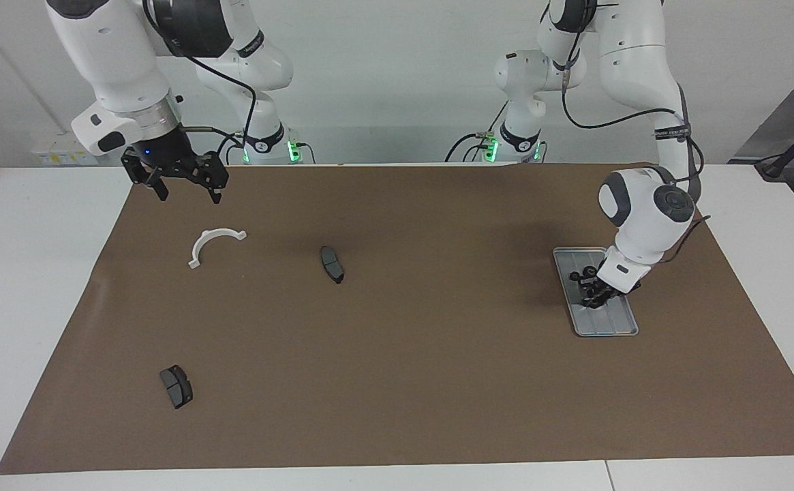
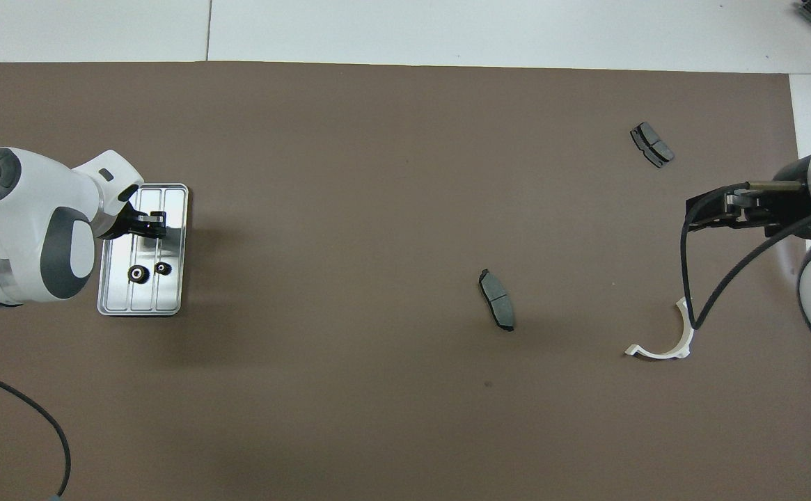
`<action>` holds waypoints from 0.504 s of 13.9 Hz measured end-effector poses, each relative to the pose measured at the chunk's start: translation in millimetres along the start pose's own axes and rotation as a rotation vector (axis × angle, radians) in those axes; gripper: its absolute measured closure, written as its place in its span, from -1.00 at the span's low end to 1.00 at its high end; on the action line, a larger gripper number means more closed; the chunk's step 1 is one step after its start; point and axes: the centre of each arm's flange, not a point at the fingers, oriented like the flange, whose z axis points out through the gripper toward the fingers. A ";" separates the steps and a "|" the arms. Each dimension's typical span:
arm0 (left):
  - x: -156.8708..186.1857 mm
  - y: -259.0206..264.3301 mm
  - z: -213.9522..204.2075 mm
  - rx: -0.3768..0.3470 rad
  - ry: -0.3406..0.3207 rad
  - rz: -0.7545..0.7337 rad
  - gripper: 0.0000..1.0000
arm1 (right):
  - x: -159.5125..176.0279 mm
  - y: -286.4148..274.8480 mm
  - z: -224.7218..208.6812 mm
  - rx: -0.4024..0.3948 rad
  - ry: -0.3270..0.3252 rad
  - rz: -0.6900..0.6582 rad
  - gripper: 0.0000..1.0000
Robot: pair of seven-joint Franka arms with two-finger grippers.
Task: Place bearing gear from tray to pile
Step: 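Set the bearing at center with the left gripper while the right gripper approaches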
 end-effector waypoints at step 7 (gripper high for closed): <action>31.4 86.0 -46.8 -0.034 0.050 -0.169 0.28 | 0.0 0.0 0.0 0.000 0.000 0.000 -1.00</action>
